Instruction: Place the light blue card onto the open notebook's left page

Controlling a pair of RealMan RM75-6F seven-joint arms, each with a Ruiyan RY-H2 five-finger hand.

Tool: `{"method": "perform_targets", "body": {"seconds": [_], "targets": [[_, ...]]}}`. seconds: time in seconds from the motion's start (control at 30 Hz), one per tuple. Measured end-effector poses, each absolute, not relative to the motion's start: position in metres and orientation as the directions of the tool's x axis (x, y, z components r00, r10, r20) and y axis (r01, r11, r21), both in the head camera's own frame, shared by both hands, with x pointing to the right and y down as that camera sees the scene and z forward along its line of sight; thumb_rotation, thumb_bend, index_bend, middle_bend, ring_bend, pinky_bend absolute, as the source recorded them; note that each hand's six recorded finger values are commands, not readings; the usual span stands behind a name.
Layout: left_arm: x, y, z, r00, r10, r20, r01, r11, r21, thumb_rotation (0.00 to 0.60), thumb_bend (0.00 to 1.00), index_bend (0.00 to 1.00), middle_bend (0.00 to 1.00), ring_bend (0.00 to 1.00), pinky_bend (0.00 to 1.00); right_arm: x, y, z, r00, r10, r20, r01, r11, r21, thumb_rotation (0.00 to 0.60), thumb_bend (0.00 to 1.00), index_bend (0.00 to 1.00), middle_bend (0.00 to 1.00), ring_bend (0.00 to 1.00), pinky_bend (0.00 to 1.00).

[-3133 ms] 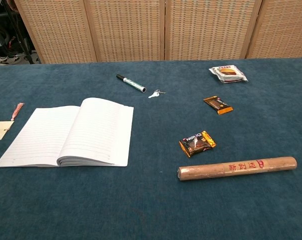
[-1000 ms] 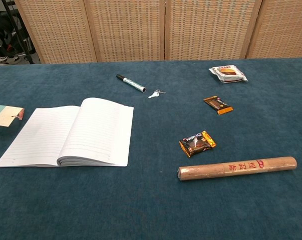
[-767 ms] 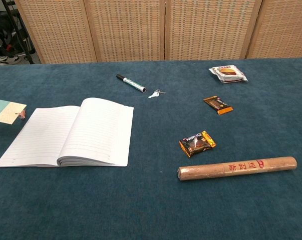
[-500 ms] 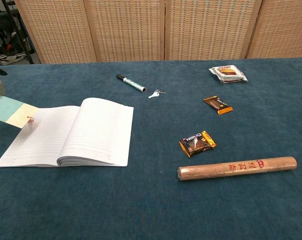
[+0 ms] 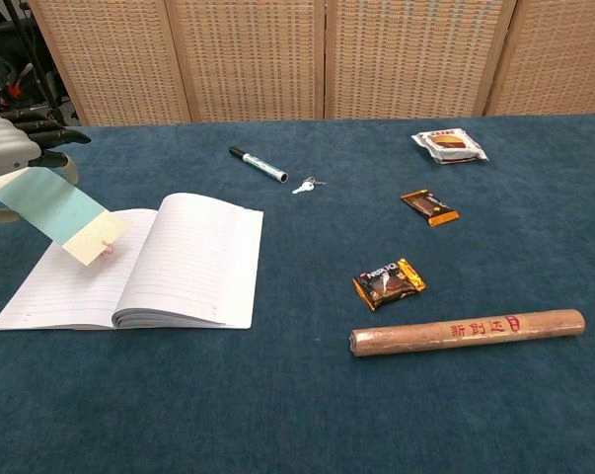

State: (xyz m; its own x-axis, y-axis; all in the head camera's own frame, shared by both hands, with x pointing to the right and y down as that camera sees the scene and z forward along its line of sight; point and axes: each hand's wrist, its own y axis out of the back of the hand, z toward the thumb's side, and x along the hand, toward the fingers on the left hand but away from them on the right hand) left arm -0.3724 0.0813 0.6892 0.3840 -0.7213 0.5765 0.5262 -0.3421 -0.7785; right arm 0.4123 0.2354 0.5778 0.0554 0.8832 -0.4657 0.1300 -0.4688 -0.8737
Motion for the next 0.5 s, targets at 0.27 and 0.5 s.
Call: {"method": "perform_targets", "body": {"seconds": [0.27,0.5], "targets": [[-0.3674,0.0829,0.6892,0.510,-0.679,0.528,0.498,-0.268,-0.825,0.600,0.26,0.31,0.00,0.00,0.00,0.4129,0.2353,0.5793,0.051,0.882,-0.469,0.126,-0.472,-0.873,0.600,0.16,0.00,0.00,0.00,0.00],[-0.3743,0.0843,0.6897,0.555,-0.656,0.512,0.496,-0.234,-0.836,0.600,0.26,0.31,0.00,0.00,0.00,0.4120,0.2354,0.5814,0.046,0.880,-0.472,0.113,-0.474,-0.873,0.600,0.16,0.00,0.00,0.00,0.00]]}}
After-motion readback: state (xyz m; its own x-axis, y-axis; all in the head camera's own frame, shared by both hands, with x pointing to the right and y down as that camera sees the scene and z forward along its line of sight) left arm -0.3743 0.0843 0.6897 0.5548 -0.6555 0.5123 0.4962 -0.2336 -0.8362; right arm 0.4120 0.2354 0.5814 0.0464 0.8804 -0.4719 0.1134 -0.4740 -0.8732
